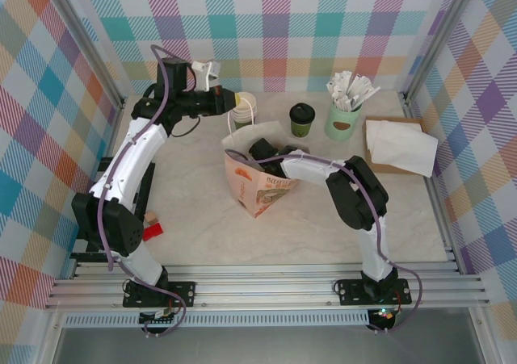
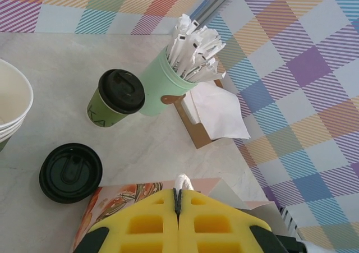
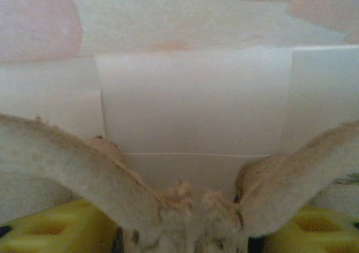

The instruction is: Pack the takeout coffee

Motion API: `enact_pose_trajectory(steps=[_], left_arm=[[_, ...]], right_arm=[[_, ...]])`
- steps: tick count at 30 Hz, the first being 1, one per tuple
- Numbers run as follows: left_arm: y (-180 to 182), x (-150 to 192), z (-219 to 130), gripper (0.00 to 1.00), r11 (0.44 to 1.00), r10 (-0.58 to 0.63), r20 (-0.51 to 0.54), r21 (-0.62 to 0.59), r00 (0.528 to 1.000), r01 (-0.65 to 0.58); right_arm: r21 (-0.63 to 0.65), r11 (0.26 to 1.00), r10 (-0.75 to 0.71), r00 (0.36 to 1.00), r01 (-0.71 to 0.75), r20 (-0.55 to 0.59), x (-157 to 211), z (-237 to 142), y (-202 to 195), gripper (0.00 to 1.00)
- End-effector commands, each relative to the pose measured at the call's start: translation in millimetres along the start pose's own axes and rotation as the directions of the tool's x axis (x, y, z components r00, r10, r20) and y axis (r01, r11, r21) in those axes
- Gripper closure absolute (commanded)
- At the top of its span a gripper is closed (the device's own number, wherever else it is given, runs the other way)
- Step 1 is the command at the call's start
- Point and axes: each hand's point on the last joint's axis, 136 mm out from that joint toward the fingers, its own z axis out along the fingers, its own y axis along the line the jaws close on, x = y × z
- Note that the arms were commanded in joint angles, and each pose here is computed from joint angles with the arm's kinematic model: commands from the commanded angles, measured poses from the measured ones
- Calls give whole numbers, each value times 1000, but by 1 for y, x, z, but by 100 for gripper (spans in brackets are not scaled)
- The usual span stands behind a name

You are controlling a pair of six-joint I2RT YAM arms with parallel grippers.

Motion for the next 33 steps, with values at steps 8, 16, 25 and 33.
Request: enact_pose_trajectory(steps=[8, 16, 25, 33], left_arm=[[-1, 19, -5, 100, 989, 146, -64, -11, 987, -147], [-1, 16, -6, 100, 987, 155, -43, -41, 987, -156], [3, 12, -6, 100, 986, 155, -29, -65, 988, -156], [3, 11, 0, 100, 988, 146, -43, -41, 988, -148]], right_arm=[[-64, 998, 23, 1000, -21, 19, -8, -53, 4, 7], [-120, 993, -10, 995, 22, 94, -7, -78, 15, 7], [-134, 991, 0, 991, 18, 132, -8, -99, 17, 15], [-142, 985, -84, 991, 98, 100, -3, -72, 20, 59]])
